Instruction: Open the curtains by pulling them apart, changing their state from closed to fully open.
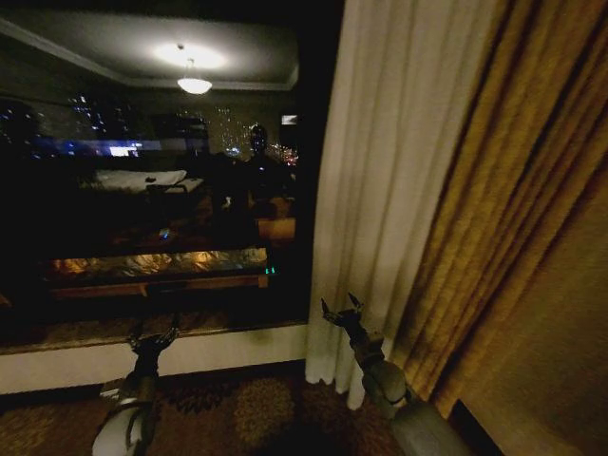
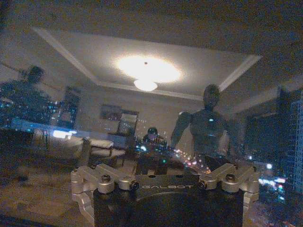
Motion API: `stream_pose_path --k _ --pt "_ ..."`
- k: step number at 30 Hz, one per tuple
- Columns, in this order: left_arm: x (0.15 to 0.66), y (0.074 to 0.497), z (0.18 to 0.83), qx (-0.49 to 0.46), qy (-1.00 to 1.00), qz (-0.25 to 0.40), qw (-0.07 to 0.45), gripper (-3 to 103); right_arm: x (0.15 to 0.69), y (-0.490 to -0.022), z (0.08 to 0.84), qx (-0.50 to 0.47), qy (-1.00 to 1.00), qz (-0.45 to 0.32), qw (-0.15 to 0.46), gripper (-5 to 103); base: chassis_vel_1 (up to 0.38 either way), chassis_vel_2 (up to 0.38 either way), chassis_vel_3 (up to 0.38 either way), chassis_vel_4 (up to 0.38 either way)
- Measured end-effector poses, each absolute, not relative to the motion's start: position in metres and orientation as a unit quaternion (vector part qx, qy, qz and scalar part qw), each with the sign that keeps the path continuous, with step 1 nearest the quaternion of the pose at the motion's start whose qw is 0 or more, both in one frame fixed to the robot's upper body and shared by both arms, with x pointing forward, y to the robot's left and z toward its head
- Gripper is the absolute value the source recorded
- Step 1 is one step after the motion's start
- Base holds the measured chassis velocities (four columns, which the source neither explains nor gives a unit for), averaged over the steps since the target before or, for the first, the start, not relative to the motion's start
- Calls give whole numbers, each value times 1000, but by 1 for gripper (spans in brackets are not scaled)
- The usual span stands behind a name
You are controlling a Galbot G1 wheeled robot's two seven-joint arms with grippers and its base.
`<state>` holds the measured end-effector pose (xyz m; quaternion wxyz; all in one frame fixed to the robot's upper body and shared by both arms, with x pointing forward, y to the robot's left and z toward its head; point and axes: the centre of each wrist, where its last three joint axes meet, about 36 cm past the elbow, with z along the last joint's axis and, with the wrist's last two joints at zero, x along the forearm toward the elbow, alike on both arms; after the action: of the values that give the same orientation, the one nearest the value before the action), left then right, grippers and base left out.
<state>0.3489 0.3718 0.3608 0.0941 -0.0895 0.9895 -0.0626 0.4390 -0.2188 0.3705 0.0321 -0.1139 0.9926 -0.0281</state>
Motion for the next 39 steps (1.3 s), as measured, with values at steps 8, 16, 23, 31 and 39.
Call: stream_pose_path --k 8,16,23,31,39 --pt "349 372 361 -90 990 -63 94 100 439 -219 370 -114 993 -28 32 100 344 327 -345 -328" --pt "349 372 361 -89 990 -63 94 100 439 -219 370 -114 993 -28 32 100 364 372 -360 -367" --pt "349 372 361 -90 990 -63 94 100 439 -219 370 -114 993 -28 32 100 347 358 -357 -360" --pt "349 372 361 -90 990 -63 94 100 439 -219 370 -114 993 -28 32 100 358 341 -355 -342" --pt "349 372 361 -90 990 -63 94 100 439 -219 370 -114 993 -28 32 100 357 367 -352 -362"
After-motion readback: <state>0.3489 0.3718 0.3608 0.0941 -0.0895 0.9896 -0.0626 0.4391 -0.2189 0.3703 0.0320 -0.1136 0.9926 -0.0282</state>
